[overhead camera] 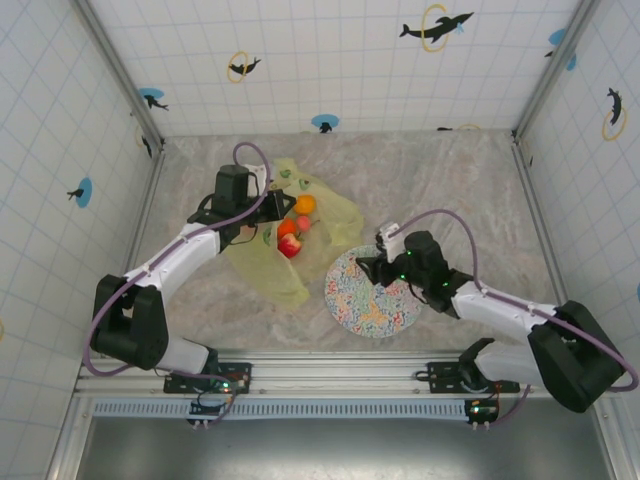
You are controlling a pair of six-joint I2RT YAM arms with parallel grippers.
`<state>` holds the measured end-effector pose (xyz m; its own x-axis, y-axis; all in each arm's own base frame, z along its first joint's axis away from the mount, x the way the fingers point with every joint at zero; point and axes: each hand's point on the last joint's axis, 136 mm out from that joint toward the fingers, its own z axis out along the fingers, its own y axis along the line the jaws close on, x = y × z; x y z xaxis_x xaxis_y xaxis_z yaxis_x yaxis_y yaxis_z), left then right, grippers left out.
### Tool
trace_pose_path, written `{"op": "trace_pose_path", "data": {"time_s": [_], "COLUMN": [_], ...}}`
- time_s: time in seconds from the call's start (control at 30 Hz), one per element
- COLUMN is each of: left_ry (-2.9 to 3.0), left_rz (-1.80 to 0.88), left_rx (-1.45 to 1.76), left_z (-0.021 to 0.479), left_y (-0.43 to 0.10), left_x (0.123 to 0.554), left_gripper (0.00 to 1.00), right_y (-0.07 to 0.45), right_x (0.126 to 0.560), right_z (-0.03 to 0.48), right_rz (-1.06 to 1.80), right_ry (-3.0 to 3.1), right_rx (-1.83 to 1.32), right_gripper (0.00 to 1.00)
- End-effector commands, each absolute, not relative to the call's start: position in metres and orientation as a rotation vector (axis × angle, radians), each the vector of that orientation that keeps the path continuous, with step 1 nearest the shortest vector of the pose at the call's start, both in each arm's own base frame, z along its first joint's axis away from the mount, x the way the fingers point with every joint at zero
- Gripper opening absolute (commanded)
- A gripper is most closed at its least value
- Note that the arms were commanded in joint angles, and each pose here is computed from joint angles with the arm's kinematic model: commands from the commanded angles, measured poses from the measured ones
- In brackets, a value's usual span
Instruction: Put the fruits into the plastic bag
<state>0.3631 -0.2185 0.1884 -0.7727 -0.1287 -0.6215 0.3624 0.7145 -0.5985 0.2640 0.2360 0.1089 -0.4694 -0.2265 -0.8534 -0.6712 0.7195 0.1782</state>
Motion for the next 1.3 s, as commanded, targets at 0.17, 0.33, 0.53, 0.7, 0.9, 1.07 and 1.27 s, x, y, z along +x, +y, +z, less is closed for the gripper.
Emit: {"op": "trace_pose_path", "data": {"time_s": [0.17,0.33,0.53,0.7,0.9,1.07,1.27], "left_ry": [2.239,2.237,2.24,2.245,2.248,2.247,2.239], "left_rz": [-0.988,-0.989,-0.989,-0.988,-0.99,-0.987,-0.971], "left_rx": [0.166,0.172,0.172,0.172,0.172,0.173,0.17], "left_z": [0.197,0.197,0.197,0.195,0.195,0.195,0.197], "left_y": [-0.216,-0.217,-0.217,-0.217,-0.217,-0.217,-0.215], "left_x": [0.364,0.363,0.363,0.363,0.363,0.363,0.364], "left_gripper": [0.0,0.0,0.0,0.0,0.0,0.0,0.0], "right_y": [0.246,0.253,0.27,0.281,0.296,0.304,0.308], "right_x": [0.308,0.333,0.35,0.358,0.368,0.373,0.376], "right_z": [0.104,0.089,0.072,0.061,0.054,0.055,0.071], "right_rz": [0.646,0.618,0.658,0.706,0.772,0.814,0.868], "right_ry": [2.045,2.071,2.105,2.122,2.125,2.115,2.102], "right_rx": [-0.578,-0.567,-0.584,-0.587,-0.572,-0.561,-0.51], "right_gripper": [0.81,0.81,0.8,0.77,0.64,0.44,0.25]}}
